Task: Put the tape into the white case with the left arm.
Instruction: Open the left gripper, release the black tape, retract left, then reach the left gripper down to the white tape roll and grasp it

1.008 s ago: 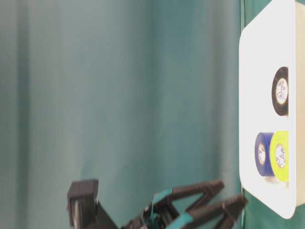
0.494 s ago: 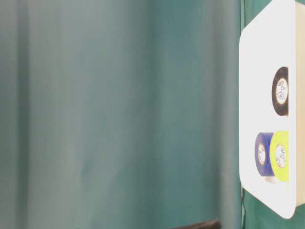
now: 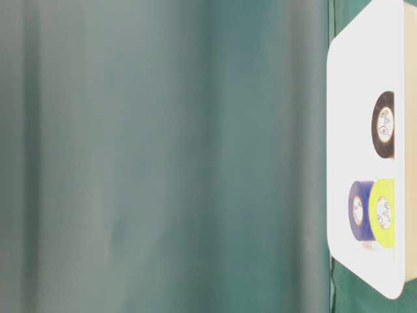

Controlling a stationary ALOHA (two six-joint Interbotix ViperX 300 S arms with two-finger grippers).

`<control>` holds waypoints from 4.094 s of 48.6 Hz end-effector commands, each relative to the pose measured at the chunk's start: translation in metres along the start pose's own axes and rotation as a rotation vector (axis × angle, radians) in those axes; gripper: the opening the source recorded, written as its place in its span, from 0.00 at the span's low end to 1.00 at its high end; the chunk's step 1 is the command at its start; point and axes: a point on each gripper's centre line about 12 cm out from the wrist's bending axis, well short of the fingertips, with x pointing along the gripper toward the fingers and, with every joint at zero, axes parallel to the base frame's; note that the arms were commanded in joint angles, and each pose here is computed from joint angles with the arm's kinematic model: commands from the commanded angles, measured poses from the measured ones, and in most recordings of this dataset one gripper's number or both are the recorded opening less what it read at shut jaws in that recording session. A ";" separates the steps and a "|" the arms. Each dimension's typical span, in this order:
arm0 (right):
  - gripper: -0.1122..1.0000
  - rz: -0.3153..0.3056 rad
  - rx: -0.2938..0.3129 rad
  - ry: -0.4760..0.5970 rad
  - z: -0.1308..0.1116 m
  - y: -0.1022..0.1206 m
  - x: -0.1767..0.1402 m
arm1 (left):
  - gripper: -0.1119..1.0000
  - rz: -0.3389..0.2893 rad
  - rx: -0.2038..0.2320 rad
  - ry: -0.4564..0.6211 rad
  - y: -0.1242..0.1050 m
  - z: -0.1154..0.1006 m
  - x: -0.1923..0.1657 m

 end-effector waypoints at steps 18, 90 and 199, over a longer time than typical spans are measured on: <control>0.02 0.001 0.002 -0.017 0.006 0.000 0.000 | 0.94 0.007 -0.001 -0.046 0.000 0.003 -0.009; 0.02 0.001 0.003 -0.015 0.005 0.000 0.000 | 0.93 -0.122 0.109 -0.073 -0.042 0.003 -0.008; 0.02 0.001 0.002 -0.017 0.005 0.000 0.000 | 0.93 -0.407 0.388 0.071 -0.181 0.040 0.077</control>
